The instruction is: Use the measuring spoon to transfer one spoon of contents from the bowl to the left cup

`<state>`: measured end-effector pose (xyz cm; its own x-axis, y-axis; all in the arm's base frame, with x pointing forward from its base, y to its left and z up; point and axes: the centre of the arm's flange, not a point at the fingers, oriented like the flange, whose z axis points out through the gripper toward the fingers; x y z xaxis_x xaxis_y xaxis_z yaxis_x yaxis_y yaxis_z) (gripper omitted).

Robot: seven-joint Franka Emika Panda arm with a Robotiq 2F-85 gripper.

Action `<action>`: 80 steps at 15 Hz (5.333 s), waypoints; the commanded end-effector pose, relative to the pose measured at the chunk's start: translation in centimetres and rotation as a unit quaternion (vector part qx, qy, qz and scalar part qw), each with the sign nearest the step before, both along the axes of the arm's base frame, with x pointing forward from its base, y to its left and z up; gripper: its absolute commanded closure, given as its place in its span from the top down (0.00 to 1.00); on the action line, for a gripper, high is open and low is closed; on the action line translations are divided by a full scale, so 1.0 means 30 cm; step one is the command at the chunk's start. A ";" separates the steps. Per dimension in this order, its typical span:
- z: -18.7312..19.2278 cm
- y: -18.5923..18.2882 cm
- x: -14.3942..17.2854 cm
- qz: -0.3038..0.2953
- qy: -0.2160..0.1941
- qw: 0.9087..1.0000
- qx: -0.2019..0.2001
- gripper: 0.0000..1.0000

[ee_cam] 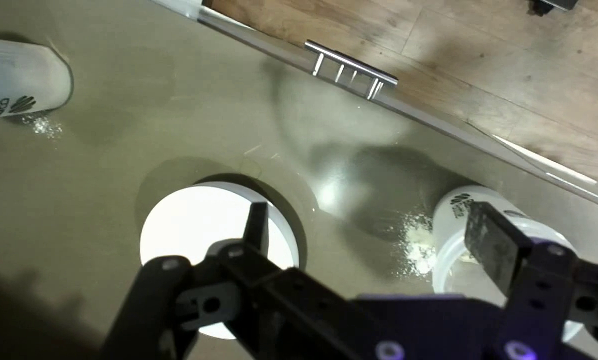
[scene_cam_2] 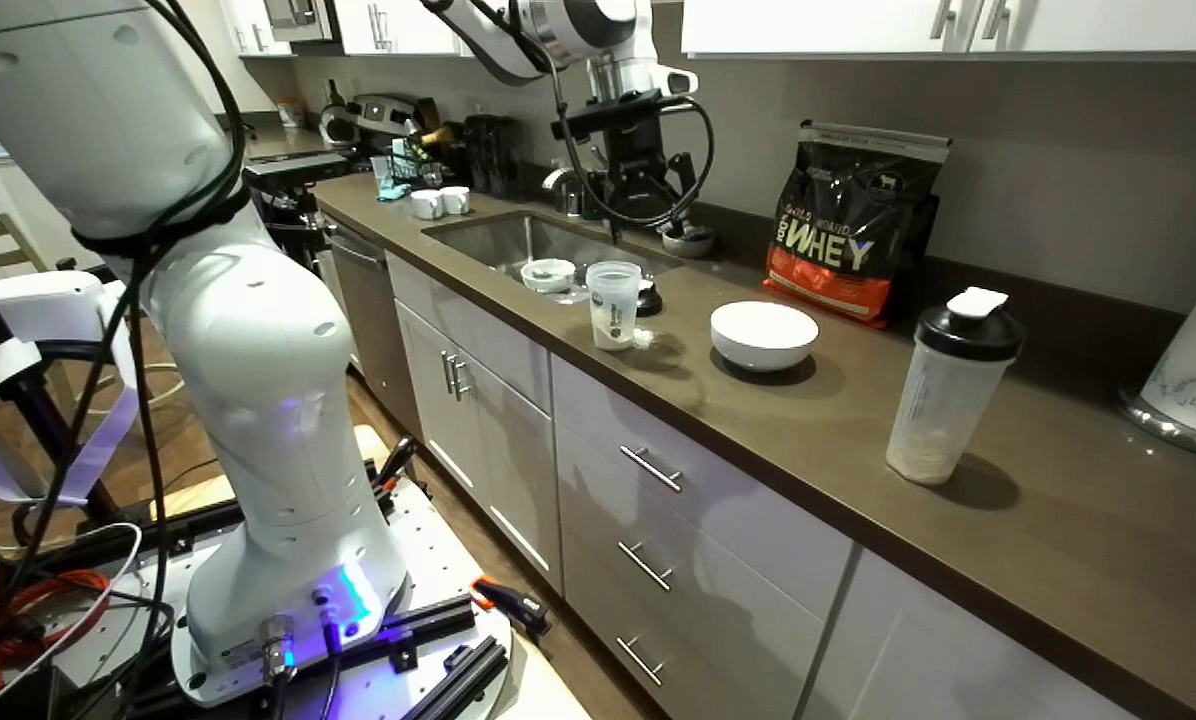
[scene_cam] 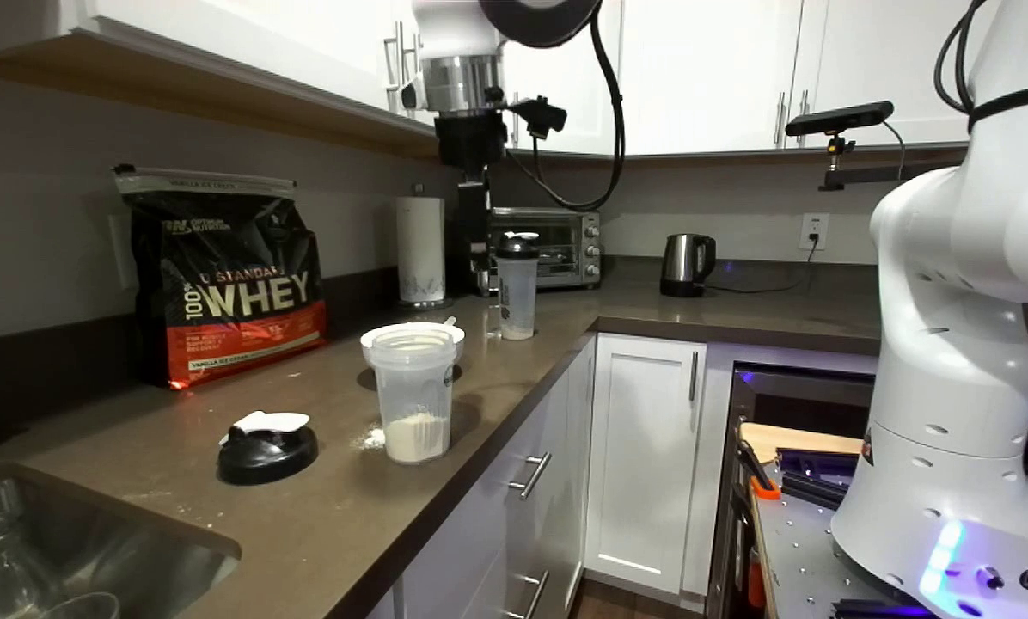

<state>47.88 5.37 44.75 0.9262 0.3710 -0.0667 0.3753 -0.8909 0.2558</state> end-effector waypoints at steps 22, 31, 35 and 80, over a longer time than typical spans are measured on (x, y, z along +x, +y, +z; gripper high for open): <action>-0.194 -0.159 0.352 0.045 -0.017 0.991 -0.127 1.00; -0.350 -0.202 0.415 0.074 0.043 0.987 -0.134 1.00; -0.391 -0.216 0.415 0.124 0.065 0.981 -0.135 1.00; -0.486 -0.234 0.544 0.172 0.143 0.965 -0.139 0.01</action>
